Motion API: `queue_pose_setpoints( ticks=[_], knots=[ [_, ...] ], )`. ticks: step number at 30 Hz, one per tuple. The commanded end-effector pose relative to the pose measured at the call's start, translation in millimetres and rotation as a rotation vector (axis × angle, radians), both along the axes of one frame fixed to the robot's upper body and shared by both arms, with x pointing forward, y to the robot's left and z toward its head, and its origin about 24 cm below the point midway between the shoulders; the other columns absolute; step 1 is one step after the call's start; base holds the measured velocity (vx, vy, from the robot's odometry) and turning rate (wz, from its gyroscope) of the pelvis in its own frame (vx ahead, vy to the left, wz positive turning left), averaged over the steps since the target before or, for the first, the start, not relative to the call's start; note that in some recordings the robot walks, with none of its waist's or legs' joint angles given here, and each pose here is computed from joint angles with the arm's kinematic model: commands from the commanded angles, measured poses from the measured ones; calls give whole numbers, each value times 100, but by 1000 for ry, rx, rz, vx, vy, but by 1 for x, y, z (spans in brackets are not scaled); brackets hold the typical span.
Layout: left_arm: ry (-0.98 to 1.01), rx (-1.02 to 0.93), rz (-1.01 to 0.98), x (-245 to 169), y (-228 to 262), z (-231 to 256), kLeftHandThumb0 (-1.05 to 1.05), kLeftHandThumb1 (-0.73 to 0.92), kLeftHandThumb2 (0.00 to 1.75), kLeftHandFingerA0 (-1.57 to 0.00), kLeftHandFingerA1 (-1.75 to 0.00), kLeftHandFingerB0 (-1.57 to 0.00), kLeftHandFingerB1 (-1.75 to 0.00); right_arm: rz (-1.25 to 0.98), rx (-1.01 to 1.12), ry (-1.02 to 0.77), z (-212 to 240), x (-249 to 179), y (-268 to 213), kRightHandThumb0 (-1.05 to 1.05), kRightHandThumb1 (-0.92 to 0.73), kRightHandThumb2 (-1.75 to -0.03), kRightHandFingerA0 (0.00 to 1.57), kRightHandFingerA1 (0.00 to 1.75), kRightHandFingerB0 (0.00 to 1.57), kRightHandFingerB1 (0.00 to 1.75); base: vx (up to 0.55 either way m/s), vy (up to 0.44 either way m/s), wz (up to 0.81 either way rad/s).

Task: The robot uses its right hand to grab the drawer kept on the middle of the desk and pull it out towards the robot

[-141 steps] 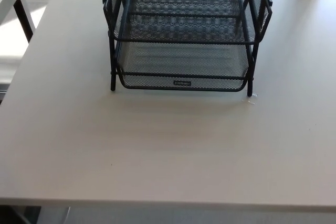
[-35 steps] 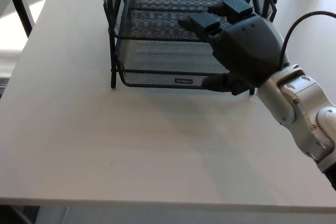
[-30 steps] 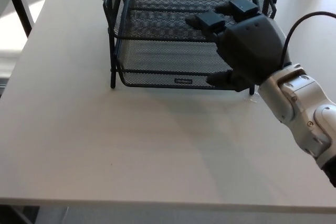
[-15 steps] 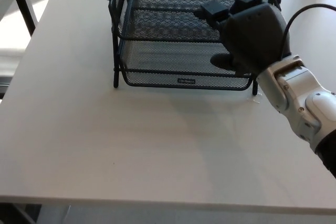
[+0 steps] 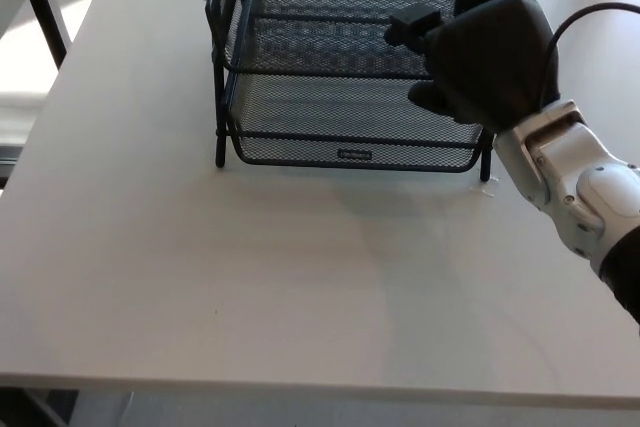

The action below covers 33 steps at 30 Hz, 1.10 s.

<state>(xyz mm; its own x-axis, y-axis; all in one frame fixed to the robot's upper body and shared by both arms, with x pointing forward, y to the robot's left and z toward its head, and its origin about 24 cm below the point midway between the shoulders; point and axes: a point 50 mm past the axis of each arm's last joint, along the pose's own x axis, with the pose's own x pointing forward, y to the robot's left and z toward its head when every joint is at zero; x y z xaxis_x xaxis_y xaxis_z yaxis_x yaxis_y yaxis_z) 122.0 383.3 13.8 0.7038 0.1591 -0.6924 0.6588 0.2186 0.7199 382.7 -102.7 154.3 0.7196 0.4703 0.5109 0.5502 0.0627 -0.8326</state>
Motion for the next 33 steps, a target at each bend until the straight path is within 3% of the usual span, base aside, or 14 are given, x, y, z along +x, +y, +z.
queue_pose_setpoints(
  ticks=[1,10,22,33],
  knots=[
    [-24,9,0,1,4,3,-35,61,58,-66,-89,-70,-66,62,4,-239,14,-3,-3,-50,-54,-56,97,120,90,62,0,0,0],
    [-33,6,-1,3,6,3,-35,61,58,-67,-92,-70,-69,84,23,-292,8,-11,-1,-50,-56,-59,94,133,89,68,0,0,0],
    [-34,8,-8,5,7,3,-34,62,58,-66,-90,-69,-67,160,85,-337,-8,-40,-3,-48,-54,-56,99,110,90,67,0,0,0],
    [-31,11,-5,5,10,1,-35,62,58,-66,-90,-70,-67,232,93,-367,-20,-77,-10,-51,-54,-57,98,114,91,68,0,0,0]
  ],
)
